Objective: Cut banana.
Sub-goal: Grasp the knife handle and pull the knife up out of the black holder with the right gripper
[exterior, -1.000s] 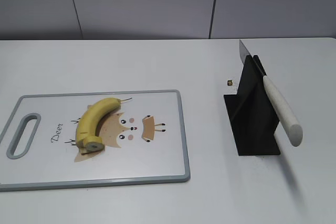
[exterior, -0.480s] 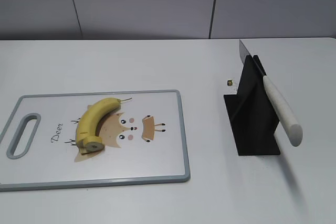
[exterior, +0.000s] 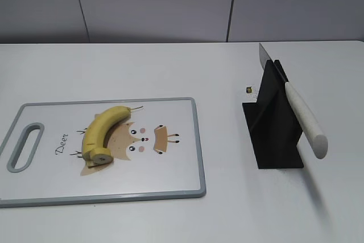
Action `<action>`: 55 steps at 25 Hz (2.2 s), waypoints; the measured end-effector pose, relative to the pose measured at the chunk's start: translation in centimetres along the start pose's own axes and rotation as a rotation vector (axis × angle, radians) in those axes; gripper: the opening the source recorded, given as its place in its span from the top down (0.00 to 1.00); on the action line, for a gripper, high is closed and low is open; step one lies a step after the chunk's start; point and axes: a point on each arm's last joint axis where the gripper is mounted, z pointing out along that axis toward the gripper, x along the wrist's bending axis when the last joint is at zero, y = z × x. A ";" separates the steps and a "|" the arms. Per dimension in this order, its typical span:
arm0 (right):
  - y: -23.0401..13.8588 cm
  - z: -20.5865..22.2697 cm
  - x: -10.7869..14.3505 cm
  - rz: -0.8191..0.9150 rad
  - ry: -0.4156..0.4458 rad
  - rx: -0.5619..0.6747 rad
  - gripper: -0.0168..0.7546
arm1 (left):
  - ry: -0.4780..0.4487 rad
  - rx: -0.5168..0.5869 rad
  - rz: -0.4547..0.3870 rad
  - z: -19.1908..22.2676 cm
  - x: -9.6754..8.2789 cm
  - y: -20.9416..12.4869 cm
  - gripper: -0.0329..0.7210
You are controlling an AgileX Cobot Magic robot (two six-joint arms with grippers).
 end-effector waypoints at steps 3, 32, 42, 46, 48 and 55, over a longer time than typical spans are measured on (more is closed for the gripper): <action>0.0 0.0 0.0 0.000 0.000 0.000 0.23 | 0.000 0.000 0.000 0.0 0.0 0.0 0.23; 12.1 11.6 4.4 -0.007 0.156 0.703 0.23 | 0.000 0.000 0.000 0.0 0.0 0.0 0.23; 13.2 19.9 7.1 -0.030 0.135 0.884 0.23 | 0.000 0.000 -0.001 0.0 0.0 0.0 0.23; 11.8 23.3 7.8 -0.032 0.121 0.938 0.23 | 0.000 0.000 -0.001 0.0 0.0 0.0 0.23; 11.1 24.8 8.1 -0.032 0.116 0.954 0.23 | 0.000 0.000 -0.001 0.0 0.0 0.0 0.23; 8.5 28.2 8.3 -0.046 0.070 1.050 0.26 | 0.000 0.000 -0.001 0.0 0.0 0.0 0.23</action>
